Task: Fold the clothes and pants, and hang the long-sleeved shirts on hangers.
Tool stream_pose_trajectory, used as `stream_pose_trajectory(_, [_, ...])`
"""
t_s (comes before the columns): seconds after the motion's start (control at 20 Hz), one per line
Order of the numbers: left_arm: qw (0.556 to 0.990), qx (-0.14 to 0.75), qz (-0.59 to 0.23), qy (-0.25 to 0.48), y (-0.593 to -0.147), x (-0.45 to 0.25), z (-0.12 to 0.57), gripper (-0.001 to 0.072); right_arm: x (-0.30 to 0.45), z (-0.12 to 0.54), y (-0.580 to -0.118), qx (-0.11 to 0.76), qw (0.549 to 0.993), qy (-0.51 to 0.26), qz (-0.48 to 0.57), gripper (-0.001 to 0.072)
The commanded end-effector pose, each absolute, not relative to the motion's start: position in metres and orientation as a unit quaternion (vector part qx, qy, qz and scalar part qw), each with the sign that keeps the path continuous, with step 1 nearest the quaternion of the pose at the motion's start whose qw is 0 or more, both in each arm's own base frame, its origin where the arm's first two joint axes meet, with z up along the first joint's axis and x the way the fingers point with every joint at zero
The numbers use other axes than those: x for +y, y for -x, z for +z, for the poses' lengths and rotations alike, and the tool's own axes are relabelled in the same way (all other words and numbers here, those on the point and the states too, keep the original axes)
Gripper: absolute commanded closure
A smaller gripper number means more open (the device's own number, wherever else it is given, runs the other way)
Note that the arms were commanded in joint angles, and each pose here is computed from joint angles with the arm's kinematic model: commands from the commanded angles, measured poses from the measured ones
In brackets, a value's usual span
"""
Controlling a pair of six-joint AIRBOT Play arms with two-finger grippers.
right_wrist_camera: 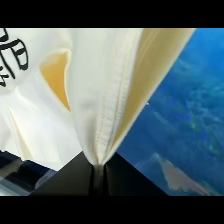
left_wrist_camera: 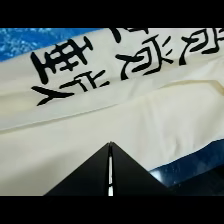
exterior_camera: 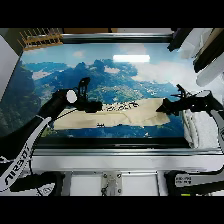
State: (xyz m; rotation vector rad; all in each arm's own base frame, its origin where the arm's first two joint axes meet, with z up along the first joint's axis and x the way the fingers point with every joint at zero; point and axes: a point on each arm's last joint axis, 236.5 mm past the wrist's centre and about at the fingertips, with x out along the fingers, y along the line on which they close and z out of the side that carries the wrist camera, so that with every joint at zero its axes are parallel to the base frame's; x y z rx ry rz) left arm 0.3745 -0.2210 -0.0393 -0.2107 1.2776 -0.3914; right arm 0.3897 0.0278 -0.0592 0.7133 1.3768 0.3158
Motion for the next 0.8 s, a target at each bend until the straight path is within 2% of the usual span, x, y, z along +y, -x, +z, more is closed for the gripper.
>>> stream_pose_trajectory(0.0, [0.782, 0.585, -0.195, 0.090, -0.385, -0.246, -0.045, 0.0702, -0.001, -0.016, -0.377, 0.651, 0.707, -0.256, 0.103, 0.0700])
stream_pose_trajectory(0.2, [0.769, 0.592, -0.235, 0.059, -0.394, -0.306, -0.066, 0.0702, 0.017, 0.050, -0.385, 0.654, 0.720, -0.201, 0.113, 0.0700])
stream_pose_trajectory(0.4, [0.744, 0.607, -0.273, 0.052, -0.386, -0.367, -0.090, 0.0702, 0.051, 0.098, -0.398, 0.634, 0.750, -0.139, 0.130, 0.0701])
stream_pose_trajectory(0.75, [0.703, 0.651, -0.287, 0.019, -0.370, -0.396, -0.131, 0.0702, 0.113, 0.149, -0.402, 0.594, 0.779, -0.080, 0.184, 0.0700])
